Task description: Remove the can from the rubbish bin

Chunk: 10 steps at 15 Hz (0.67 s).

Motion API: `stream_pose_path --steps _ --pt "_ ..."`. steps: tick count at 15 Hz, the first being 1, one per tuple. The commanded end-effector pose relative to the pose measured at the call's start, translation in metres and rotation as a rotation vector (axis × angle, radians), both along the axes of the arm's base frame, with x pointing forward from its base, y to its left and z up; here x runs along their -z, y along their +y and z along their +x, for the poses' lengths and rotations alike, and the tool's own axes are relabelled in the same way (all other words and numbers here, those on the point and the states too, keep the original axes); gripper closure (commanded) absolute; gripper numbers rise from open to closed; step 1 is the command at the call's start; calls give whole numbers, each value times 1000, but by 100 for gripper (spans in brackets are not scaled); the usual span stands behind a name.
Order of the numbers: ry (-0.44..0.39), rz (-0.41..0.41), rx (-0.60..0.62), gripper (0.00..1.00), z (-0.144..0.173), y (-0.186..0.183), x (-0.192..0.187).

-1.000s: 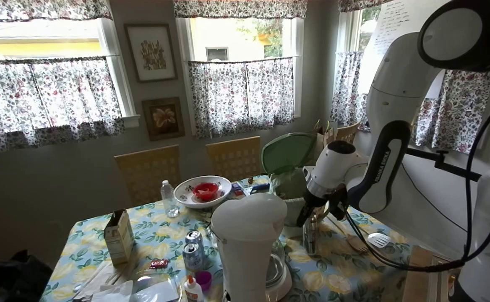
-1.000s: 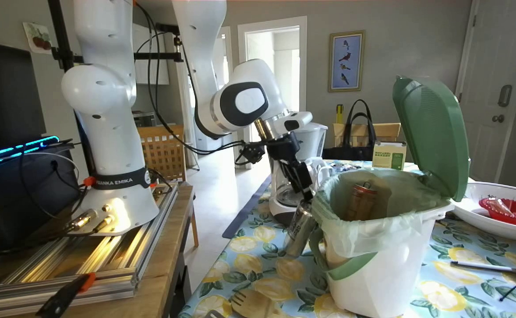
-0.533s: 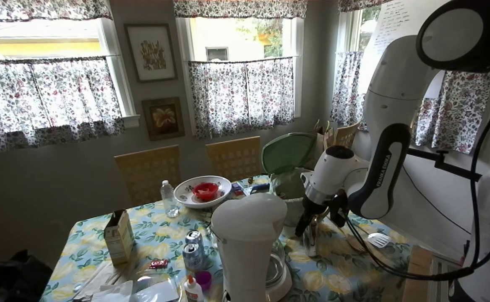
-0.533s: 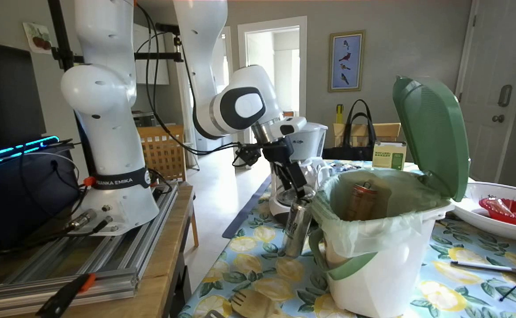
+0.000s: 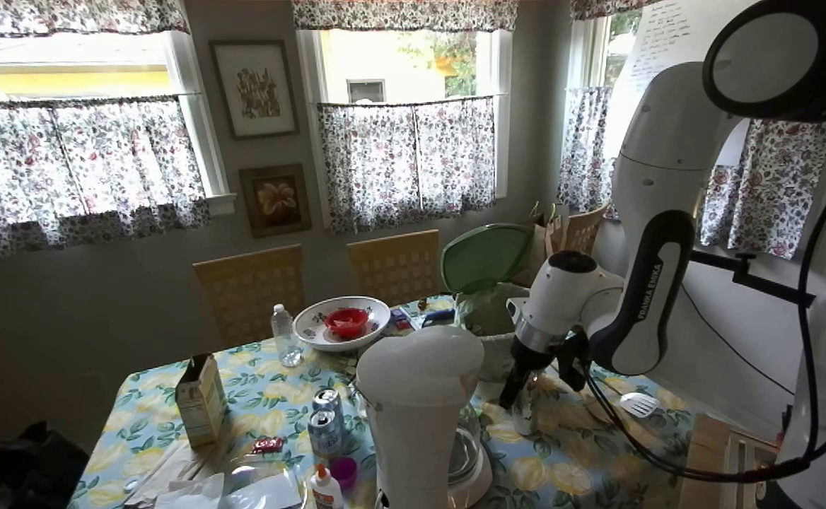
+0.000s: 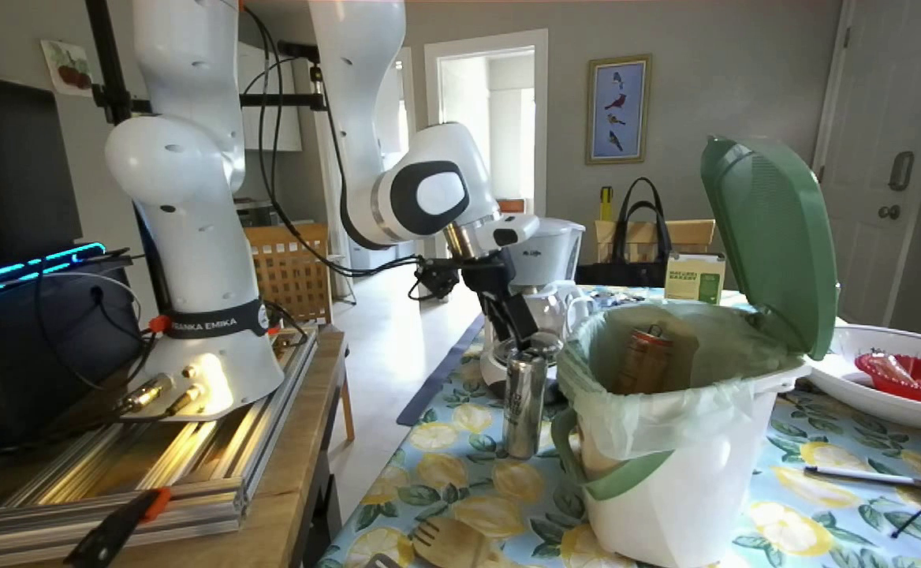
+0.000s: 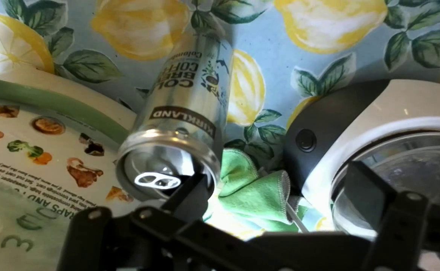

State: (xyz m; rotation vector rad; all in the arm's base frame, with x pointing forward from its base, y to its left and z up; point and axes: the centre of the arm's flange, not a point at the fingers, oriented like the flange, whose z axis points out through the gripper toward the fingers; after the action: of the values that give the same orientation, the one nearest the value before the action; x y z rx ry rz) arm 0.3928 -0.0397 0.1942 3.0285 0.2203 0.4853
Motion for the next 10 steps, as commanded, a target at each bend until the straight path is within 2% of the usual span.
stream_pose_path --steps 1,6,10 --pt "-4 10 28 0 2 -3 -12" --pt "-64 29 31 0 6 -2 -35" --pt "-55 33 32 0 5 3 -35"
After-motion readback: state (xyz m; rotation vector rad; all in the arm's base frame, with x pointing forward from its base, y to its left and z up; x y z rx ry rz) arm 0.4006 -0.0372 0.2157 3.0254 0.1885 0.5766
